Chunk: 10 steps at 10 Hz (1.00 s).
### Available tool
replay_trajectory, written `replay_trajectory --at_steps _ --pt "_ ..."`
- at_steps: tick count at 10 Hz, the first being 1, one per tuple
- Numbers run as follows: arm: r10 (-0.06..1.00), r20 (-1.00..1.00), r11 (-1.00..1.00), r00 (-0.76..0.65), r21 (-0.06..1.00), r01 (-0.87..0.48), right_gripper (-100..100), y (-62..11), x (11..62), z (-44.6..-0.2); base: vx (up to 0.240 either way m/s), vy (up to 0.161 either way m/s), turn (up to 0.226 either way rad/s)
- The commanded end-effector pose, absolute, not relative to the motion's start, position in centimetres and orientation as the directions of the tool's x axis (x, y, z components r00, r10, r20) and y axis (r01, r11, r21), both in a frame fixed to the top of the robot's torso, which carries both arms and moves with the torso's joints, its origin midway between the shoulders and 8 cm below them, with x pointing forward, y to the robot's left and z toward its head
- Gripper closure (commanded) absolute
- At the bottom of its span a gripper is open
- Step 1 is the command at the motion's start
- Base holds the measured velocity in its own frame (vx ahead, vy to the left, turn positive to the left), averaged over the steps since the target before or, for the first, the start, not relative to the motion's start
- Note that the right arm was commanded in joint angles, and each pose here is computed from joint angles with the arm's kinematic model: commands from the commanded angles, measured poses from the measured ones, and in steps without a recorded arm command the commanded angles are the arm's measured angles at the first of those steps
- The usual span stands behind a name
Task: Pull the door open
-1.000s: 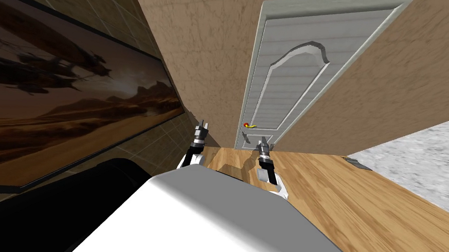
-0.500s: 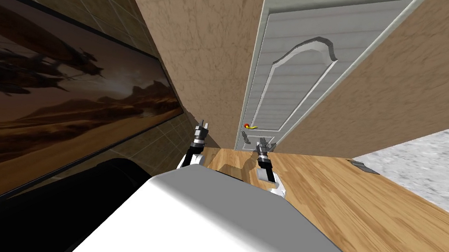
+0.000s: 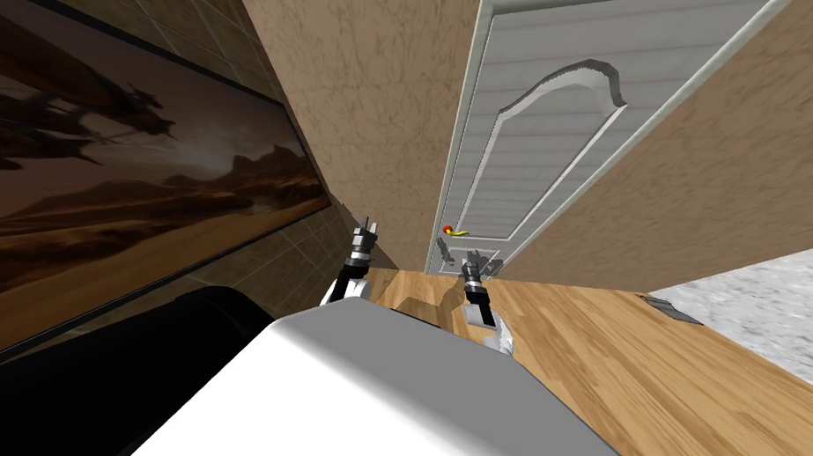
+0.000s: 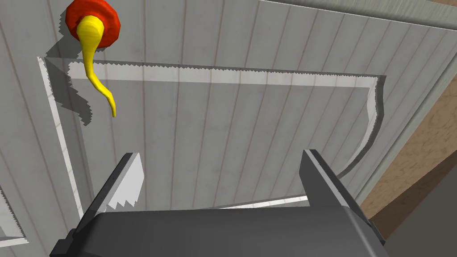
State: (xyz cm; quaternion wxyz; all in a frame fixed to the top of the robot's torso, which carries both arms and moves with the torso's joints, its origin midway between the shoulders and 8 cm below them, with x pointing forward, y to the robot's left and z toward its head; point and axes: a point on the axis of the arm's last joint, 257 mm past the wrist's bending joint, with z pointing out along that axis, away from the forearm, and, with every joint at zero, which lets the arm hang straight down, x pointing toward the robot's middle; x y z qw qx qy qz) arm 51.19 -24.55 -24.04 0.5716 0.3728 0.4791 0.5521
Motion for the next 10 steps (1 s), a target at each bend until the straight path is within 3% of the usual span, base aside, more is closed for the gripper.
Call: replay_trajectory --at_steps 1,10 --pt "0.988 -0.131 0.107 -0.08 0.961 -0.256 -100 -24.6 51.6 -25.1 0.05 -0.001 0.018" --pt "0.987 -0.113 0.092 -0.118 0.981 -0.172 -100 -25.4 53.2 -29.4 0.065 -0.007 0.024"
